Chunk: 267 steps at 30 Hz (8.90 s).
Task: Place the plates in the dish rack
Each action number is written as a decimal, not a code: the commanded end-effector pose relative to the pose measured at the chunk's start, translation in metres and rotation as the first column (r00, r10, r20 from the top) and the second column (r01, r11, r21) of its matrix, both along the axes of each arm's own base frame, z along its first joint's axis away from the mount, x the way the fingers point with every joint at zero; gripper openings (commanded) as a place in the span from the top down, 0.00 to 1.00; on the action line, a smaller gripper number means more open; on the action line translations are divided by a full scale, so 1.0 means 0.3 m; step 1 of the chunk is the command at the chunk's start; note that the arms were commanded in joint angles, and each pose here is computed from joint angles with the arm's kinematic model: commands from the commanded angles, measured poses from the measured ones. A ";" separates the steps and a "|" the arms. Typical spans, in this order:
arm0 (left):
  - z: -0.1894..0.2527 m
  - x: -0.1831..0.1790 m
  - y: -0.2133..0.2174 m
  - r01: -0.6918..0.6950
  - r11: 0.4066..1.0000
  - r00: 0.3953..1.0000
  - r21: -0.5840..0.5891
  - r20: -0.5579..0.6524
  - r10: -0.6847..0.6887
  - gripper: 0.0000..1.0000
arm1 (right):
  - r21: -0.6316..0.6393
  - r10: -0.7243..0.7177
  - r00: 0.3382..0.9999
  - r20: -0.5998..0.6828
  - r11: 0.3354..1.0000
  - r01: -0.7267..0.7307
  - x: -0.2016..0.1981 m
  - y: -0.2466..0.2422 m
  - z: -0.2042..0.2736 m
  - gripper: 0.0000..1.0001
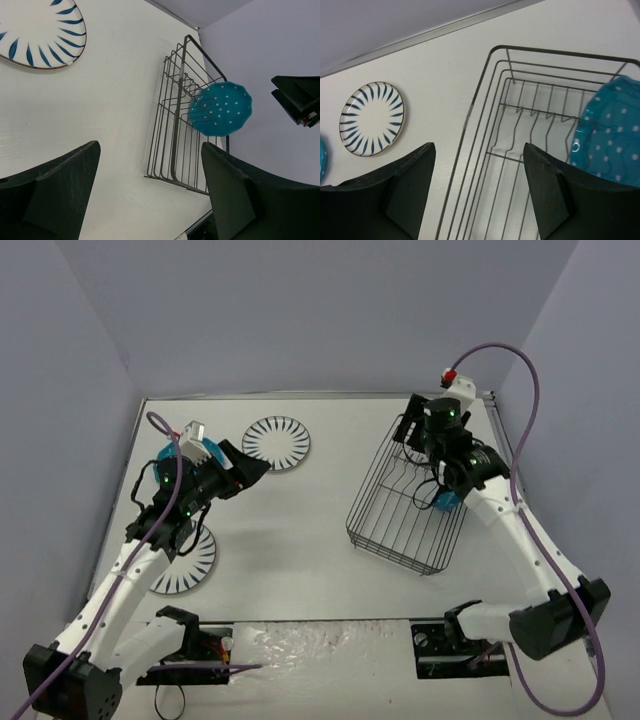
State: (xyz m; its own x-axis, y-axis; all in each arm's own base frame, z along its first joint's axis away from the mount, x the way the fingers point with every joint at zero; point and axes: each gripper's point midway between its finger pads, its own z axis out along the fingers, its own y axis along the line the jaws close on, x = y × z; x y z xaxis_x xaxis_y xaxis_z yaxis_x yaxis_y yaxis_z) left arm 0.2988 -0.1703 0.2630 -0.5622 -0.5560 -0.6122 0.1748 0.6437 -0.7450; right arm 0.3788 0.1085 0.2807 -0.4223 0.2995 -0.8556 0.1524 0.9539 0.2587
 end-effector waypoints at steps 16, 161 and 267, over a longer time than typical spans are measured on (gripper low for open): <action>-0.021 0.528 0.160 -0.263 0.965 0.956 0.009 -0.131 0.262 0.21 | 0.152 0.282 0.958 0.051 0.946 -0.287 0.339 0.445 -0.006 0.32; -0.615 0.855 0.147 -0.183 0.968 0.856 0.171 -0.457 0.242 1.00 | 0.160 0.355 0.935 0.025 0.921 -0.354 0.310 0.473 -0.049 0.32; -0.163 0.792 0.121 -0.105 0.939 0.963 -0.327 -0.270 0.014 1.00 | 0.830 0.033 0.985 -0.168 0.544 0.123 0.434 0.982 -0.666 0.30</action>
